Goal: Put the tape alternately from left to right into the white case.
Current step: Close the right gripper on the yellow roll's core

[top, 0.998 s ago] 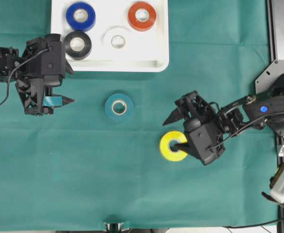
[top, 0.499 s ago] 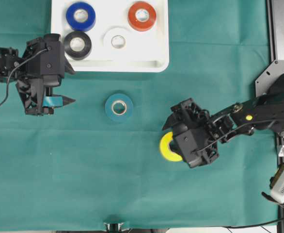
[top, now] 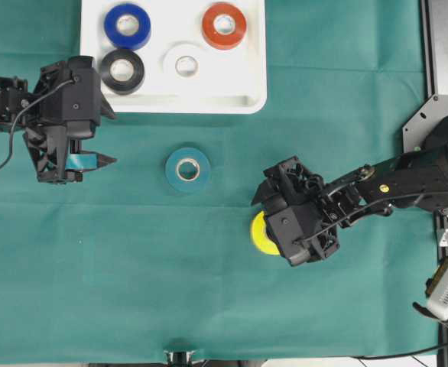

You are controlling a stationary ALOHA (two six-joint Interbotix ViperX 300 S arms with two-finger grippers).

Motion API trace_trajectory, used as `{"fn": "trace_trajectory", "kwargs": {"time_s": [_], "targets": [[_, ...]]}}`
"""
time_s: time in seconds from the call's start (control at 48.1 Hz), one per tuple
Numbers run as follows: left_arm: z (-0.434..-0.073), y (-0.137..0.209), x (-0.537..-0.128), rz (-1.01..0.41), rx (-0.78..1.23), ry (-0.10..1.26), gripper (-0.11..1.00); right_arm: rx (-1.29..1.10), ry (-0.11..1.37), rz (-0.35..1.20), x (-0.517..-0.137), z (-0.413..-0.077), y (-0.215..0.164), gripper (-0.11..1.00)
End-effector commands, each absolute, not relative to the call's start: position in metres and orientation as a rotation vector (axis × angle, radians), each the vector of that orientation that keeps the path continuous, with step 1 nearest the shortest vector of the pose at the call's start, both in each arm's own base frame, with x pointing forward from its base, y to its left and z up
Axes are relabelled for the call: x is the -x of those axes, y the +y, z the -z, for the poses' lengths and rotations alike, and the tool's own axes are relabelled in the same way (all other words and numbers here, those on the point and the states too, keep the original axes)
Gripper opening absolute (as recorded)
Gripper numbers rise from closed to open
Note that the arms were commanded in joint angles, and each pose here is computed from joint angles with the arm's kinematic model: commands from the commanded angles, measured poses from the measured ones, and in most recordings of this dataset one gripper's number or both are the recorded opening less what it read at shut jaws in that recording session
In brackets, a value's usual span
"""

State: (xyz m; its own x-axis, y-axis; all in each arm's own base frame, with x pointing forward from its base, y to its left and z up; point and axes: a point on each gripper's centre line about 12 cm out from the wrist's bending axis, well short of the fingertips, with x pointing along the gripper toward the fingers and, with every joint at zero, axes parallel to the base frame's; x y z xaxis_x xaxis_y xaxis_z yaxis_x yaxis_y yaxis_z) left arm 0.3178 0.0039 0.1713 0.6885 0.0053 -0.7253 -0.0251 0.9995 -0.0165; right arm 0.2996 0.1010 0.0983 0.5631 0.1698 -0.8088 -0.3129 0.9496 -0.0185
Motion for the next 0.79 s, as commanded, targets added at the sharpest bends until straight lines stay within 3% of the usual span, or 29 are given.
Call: {"fn": "trace_trajectory", "kwargs": {"time_s": [0.0, 0.083, 0.229, 0.312, 0.769], "targets": [[-0.179, 0.003, -0.321, -0.014, 0.026, 0.781, 1.0, 0.166, 0.905, -0.29, -0.305, -0.106, 0.103, 0.8], [-0.178, 0.003, -0.32, -0.014, 0.026, 0.784, 1.0, 0.165, 0.903, -0.29, -0.305, -0.106, 0.104, 0.63], [-0.178, 0.003, -0.32, -0.014, 0.026, 0.784, 1.0, 0.163, 0.896, -0.291, -0.307, -0.108, 0.105, 0.21], [-0.179, 0.003, -0.32, -0.015, 0.027, 0.782, 1.0, 0.162, 0.888, -0.292, -0.308, -0.11, 0.105, 0.05], [-0.178, 0.003, -0.319, -0.014, 0.026, 0.782, 1.0, 0.162, 0.874, -0.282, -0.308, -0.12, 0.103, 0.02]]}}
